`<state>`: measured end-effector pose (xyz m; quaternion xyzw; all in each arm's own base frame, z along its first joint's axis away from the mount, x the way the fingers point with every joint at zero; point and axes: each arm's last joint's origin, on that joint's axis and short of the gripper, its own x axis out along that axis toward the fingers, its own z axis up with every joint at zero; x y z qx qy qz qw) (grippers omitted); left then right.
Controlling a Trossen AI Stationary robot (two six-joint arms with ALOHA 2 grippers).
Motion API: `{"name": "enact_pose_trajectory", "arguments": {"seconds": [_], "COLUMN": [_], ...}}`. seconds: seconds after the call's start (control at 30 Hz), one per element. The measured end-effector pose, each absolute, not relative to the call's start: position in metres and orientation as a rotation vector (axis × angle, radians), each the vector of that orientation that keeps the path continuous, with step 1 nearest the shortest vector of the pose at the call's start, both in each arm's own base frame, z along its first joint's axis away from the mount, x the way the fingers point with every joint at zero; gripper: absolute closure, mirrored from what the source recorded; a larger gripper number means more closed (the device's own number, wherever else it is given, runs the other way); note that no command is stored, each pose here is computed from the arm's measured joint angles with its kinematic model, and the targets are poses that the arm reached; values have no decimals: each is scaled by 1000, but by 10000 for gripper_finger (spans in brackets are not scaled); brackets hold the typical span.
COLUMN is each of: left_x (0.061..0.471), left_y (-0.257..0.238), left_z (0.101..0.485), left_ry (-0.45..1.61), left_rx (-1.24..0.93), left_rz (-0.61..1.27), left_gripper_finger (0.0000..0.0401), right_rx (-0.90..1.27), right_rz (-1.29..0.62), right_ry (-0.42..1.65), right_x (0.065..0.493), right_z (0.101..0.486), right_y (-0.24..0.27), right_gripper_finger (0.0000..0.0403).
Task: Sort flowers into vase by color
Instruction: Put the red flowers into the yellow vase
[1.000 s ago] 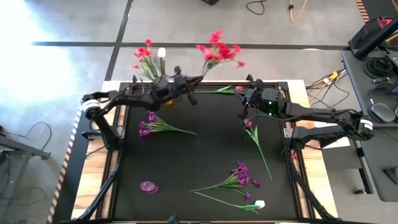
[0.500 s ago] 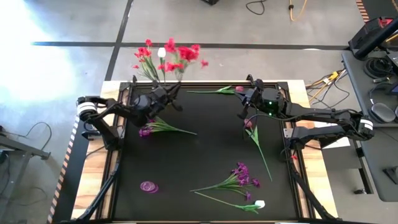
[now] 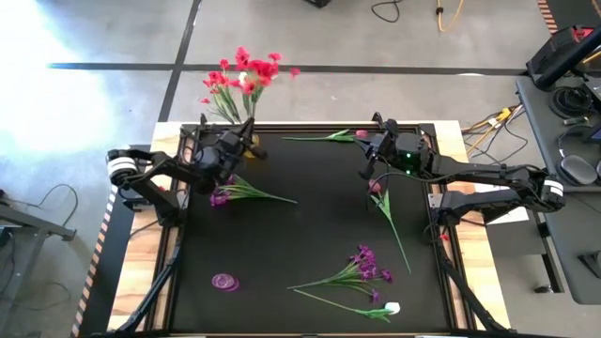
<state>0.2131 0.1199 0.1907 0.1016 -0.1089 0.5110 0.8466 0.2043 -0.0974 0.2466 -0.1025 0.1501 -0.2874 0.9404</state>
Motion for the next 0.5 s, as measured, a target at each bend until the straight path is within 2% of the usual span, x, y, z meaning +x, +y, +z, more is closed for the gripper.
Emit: {"name": "enact_pose_trajectory", "arguments": {"seconds": [0.5], "left_x": [208], "left_y": [123], "left_z": [168], "left_ry": [-137], "left_rx": [166], "left_rz": [1167], "left_gripper_finger": [401], "right_rx": [-211], "right_rz": [-586], "right_ry": [307], "right_x": [204], "right_z": [247], "right_y": [-97], "right_gripper_finger": [394]}}
